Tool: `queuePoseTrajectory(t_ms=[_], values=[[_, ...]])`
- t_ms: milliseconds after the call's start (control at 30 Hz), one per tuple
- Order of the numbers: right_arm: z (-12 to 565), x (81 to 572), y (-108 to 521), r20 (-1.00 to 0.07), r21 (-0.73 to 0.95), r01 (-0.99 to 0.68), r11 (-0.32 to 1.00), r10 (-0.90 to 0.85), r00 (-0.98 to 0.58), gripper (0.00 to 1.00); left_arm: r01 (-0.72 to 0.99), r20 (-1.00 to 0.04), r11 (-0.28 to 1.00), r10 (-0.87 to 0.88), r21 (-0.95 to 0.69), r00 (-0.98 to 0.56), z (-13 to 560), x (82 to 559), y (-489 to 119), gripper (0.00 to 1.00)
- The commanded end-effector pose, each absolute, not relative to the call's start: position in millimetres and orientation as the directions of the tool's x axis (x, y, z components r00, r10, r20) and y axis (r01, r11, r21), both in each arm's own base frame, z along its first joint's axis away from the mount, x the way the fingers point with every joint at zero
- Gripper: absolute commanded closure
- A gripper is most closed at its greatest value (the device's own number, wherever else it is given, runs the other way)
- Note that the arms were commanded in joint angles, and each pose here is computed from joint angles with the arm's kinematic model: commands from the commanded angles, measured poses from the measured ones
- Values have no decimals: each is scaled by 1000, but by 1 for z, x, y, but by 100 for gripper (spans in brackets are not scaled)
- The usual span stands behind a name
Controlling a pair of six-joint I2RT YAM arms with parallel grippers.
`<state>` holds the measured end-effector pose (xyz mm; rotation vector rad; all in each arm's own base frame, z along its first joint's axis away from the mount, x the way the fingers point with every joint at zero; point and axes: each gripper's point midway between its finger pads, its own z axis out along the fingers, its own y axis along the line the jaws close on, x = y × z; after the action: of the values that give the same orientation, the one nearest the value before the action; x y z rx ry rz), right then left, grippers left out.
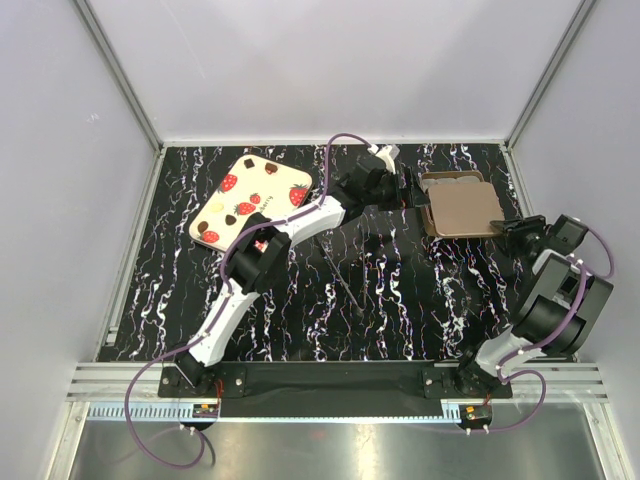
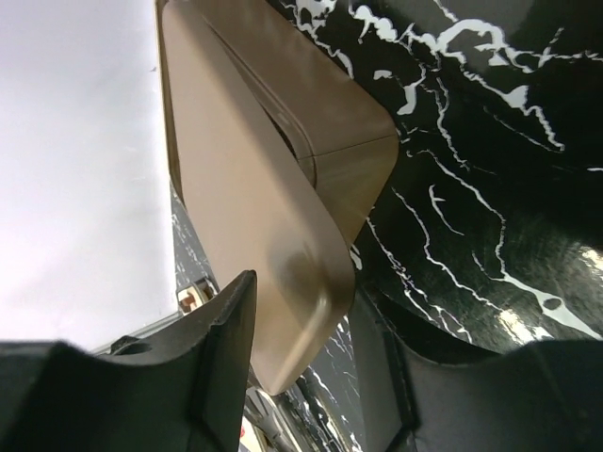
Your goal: Pack the chocolate
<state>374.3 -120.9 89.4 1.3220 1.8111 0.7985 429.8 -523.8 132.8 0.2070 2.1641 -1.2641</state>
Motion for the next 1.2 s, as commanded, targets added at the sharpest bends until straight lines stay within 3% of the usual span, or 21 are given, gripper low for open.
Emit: queuePoseTrajectory(t_ms=[0,233,500,700,867,1167], values=[[104,377,-132,-269,802,502,324,946,-182,50,495,-637,478,-196,-726,-745,166,435,-533,7],[92,375,-133,-253,787,530,316,948,-191,53,494,-633,472,-196,-730,-749,164,434,-536,8],[85,377,-128,-230,823,490,288,957,-176,88,444,-578,466,-195,-765,-792,152,425,-534,8],[80,381,-122,-194,856,449,257,964,-183,100,446,-576,457,-195,-769,-794,152,424,-536,8],[103,387,-124,-217,910,332,249,967,-132,100,464,-597,465,-190,-754,-780,158,426,-534,8],[144,393,-124,-162,974,147,170,985,-61,100,495,-643,497,-180,-713,-745,172,430,-527,7]])
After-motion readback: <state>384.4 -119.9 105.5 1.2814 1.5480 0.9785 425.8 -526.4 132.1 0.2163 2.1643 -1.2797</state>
